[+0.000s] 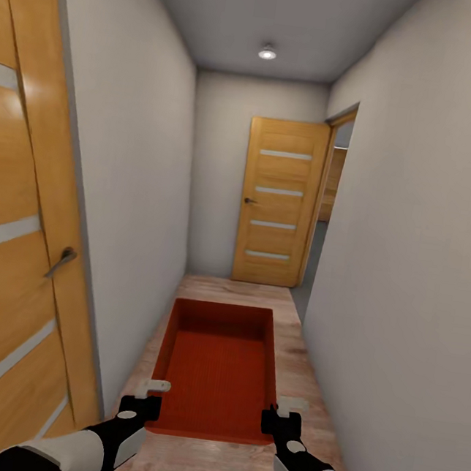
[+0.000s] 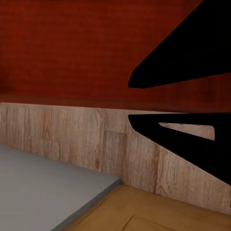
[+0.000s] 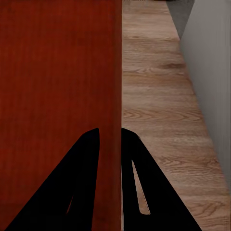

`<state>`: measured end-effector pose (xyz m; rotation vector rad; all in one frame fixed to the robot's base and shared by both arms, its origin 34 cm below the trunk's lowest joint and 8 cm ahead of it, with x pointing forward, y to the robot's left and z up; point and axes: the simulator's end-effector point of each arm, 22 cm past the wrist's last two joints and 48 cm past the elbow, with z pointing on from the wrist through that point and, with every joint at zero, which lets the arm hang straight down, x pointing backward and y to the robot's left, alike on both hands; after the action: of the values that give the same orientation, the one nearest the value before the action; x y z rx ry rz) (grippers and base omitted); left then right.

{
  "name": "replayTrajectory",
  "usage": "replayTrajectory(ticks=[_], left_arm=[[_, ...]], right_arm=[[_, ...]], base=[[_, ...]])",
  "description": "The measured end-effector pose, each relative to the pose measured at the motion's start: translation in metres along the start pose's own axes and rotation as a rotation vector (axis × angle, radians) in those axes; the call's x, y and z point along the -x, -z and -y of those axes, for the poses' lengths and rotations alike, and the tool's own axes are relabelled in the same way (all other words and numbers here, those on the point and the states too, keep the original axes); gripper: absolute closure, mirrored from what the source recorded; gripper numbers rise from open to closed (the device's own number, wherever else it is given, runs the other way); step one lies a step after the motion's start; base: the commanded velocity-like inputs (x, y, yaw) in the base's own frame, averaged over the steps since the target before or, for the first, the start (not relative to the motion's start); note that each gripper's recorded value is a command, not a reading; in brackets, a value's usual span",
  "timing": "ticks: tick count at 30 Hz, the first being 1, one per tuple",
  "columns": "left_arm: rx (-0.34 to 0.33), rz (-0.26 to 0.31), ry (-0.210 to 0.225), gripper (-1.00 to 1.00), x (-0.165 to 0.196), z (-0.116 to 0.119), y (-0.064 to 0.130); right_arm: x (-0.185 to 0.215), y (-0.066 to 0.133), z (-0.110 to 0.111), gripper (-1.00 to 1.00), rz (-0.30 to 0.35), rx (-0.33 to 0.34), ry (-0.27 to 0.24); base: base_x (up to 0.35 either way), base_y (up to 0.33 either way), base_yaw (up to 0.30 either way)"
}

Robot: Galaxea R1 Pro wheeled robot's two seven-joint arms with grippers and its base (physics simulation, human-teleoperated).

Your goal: Move the two storage containers from the living room to the garage. In the garage, place one container on the floor and stack the other container on top of it (either order is fine).

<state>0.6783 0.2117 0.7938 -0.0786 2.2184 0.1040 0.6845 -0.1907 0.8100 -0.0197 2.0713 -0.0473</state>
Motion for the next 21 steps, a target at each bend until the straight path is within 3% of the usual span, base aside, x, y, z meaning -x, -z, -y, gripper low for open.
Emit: replayTrajectory(ticks=[21], left_arm=[[0.000,0.000,0.000,1.00,0.0000,0.0000,0.0000]], right_arm=[[0.0000,0.0000,0.0000,1.00,0.000,0.000,0.000]], base=[[0.307,-0.095,0.000]])
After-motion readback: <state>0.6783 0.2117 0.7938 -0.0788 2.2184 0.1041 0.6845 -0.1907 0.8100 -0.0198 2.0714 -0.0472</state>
